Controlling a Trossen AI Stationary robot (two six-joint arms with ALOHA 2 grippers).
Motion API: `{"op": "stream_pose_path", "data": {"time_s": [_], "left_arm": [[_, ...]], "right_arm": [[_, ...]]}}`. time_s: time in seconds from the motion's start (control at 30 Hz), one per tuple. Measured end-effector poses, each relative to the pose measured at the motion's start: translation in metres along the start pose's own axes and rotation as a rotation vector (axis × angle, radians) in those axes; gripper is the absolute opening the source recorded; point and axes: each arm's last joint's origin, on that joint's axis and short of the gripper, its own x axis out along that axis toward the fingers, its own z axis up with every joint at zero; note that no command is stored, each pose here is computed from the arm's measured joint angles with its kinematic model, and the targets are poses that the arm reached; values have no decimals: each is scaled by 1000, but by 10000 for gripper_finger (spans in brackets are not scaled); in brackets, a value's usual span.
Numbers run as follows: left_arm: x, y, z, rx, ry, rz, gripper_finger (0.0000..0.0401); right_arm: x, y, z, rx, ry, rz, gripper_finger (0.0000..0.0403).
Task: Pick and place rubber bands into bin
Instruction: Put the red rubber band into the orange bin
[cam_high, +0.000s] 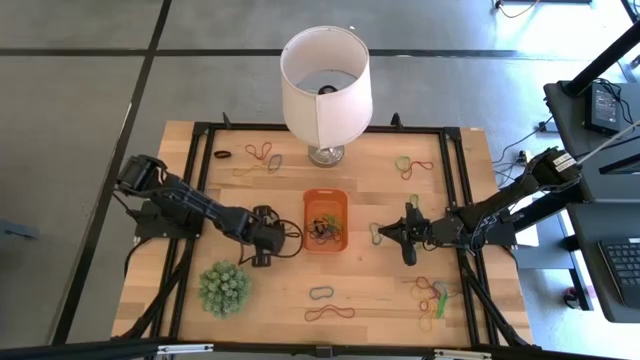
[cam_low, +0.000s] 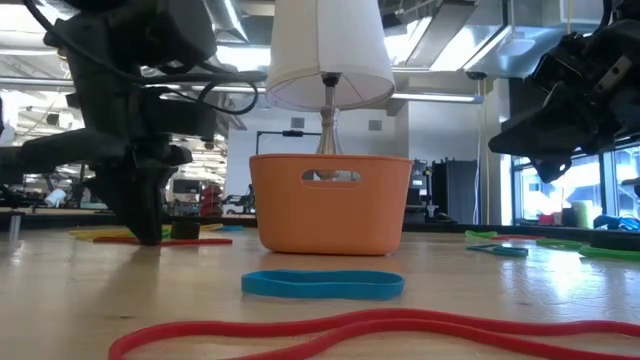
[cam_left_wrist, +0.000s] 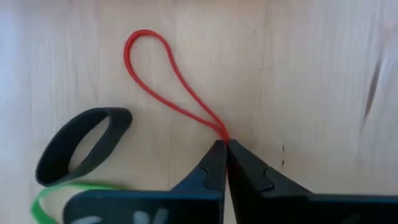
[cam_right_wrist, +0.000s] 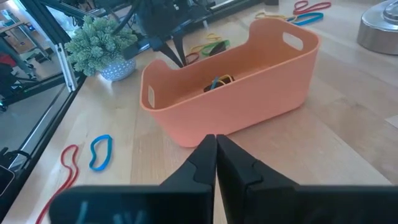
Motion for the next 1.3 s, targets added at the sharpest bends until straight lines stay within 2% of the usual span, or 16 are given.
{"op": "stream_pose_path", "data": {"time_s": [0.13, 0.2, 0.3, 0.47, 0.6, 0.73, 0.83, 0.97, 1.13, 1.3], "left_arm": [[-20, -3, 11, 54, 21, 12, 2], [-37, -3, 25, 59, -5, 11, 2], [-58, 0, 34, 73, 40, 71, 2], [-98, 4, 58, 72, 5, 142, 2], [-128, 10, 79, 88, -92, 184, 1], [-145, 23, 103, 101, -173, 187, 1], [-139, 34, 122, 108, -200, 181, 1], [-118, 47, 147, 78, -225, 110, 1], [-76, 59, 165, 9, -176, 42, 2], [-30, 64, 173, 16, -103, -15, 1]], "right_arm": [[0, 0, 0, 0, 0, 0, 16], [0, 0, 0, 0, 0, 0, 16], [0, 0, 0, 0, 0, -1, 16], [0, 0, 0, 0, 1, -1, 16], [0, 0, 0, -1, 1, -1, 16], [0, 0, 0, -1, 1, -1, 16], [0, 0, 0, -2, 1, -1, 16], [0, 0, 0, -21, 0, -2, 17], [0, 0, 0, -31, 0, -2, 17], [0, 0, 0, -51, 0, -2, 17]]}}
